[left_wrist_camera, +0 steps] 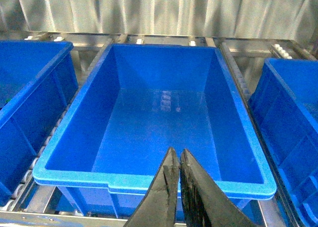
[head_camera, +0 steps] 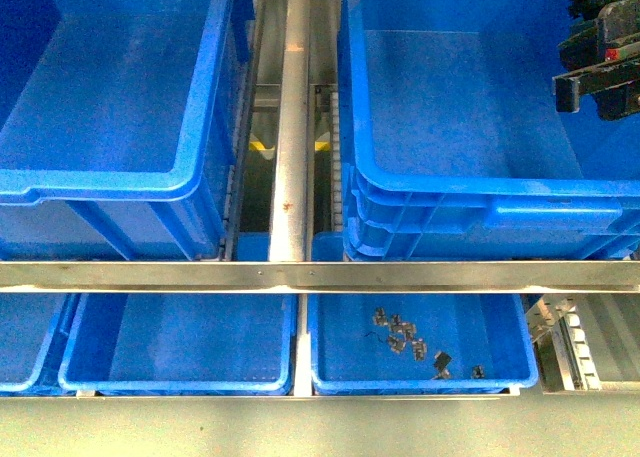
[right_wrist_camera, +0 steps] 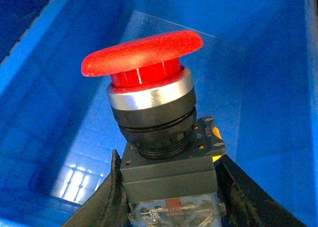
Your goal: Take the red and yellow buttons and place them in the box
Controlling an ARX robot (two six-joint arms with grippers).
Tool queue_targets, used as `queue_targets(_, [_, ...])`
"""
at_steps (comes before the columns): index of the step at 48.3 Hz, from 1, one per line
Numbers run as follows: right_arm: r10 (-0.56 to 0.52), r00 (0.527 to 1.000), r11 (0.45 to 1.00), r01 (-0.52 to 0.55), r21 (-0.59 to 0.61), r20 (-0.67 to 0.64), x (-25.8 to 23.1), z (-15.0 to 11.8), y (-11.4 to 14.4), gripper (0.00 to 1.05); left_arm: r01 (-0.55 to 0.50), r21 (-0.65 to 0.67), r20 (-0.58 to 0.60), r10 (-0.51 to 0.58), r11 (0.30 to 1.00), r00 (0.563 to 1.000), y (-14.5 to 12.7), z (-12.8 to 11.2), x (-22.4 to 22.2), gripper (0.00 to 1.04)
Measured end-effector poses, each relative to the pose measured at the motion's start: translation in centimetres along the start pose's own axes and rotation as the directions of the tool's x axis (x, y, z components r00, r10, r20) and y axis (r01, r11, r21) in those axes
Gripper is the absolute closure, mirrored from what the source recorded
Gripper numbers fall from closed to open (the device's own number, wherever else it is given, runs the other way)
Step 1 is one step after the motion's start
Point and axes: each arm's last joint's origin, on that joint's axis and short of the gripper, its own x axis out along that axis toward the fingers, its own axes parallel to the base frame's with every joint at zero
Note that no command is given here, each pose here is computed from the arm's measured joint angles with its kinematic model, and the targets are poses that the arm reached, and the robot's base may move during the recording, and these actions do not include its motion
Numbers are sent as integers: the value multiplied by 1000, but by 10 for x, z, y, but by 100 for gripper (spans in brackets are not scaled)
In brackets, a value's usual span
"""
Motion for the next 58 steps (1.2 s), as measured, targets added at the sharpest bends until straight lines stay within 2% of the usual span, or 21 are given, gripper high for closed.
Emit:
queue_targets(17, [-7, 1000, 1000, 7, -2, -6, 15, 5, 5, 70, 0, 0, 0, 0, 1000, 1000, 0, -1, 6, 102])
queue_targets(58, [7, 1000, 1000, -7, 5, -5, 23, 11, 12, 70, 0, 0, -7, 0, 1000, 1000, 0, -1, -12, 102])
